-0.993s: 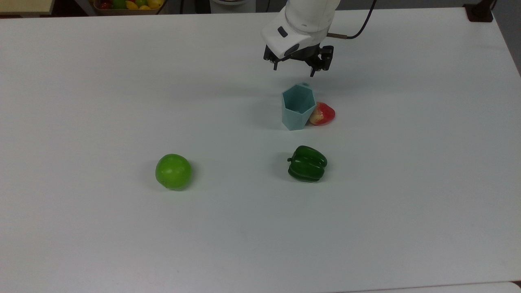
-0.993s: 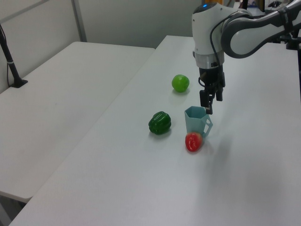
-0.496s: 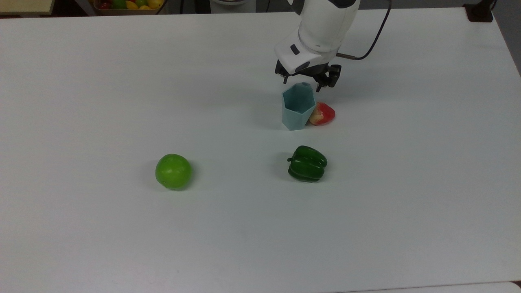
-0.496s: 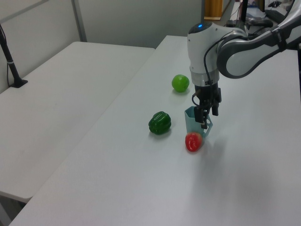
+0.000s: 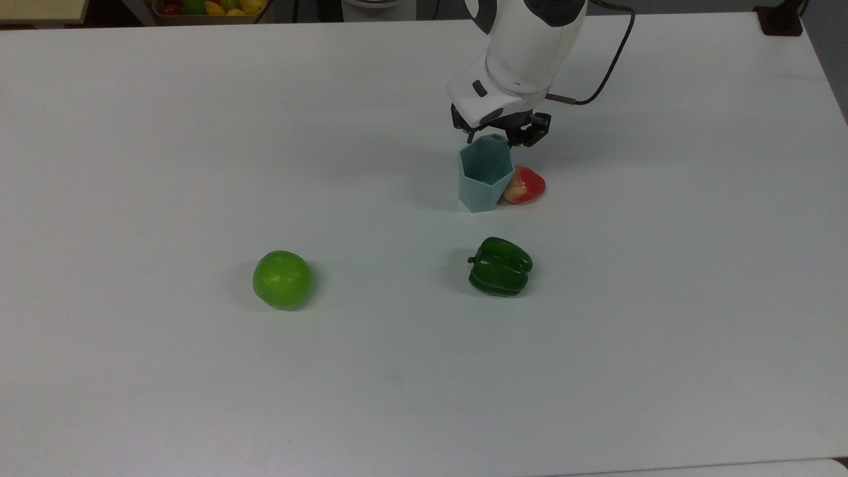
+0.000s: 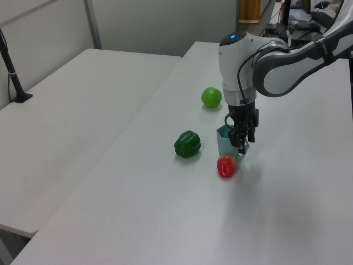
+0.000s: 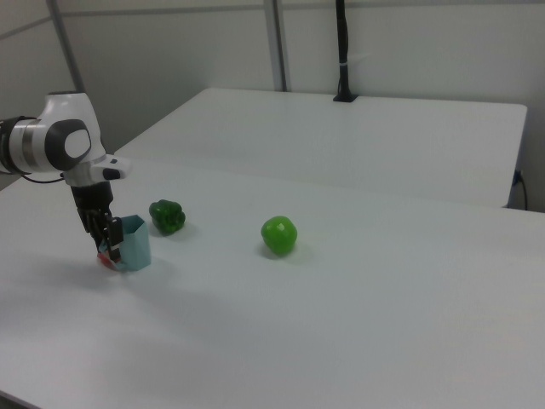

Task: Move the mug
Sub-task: 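Lower the open gripper onto the mug rim and close it, then slide the gripped mug across the table away from the strawberry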

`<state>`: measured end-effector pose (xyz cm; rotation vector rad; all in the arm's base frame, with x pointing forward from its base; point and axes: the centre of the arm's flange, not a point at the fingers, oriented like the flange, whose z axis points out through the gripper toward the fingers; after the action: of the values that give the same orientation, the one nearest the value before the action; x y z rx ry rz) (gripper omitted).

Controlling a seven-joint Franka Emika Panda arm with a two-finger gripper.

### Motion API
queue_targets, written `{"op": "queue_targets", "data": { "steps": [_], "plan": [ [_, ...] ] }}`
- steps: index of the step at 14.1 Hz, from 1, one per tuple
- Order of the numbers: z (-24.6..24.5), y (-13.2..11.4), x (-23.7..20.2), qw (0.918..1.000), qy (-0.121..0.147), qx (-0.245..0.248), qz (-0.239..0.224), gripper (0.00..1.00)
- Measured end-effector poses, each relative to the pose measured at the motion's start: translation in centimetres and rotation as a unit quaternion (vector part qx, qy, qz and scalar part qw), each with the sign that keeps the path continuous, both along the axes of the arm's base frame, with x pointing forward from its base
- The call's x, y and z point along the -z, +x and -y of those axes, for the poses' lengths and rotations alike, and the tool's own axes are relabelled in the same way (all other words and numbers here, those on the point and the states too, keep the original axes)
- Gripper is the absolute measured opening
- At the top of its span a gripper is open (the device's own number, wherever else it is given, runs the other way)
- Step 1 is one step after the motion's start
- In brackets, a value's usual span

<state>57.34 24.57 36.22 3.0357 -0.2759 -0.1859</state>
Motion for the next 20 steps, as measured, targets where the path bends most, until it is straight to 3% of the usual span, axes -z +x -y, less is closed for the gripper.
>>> {"op": "queue_targets", "data": {
  "steps": [2,3,9,20],
  "plan": [
    [0.0,0.0,0.2,1.0000,0.000,0.000,0.001,0.53],
    [0.1,0.0,0.3,1.0000,0.000,0.001,0.000,0.44],
    [0.1,-0.1,0.4,1.0000,-0.001,0.001,0.000,0.27],
    [0.8,0.4,-1.4,0.9999,0.007,0.008,0.014,0.27]
  ]
}}
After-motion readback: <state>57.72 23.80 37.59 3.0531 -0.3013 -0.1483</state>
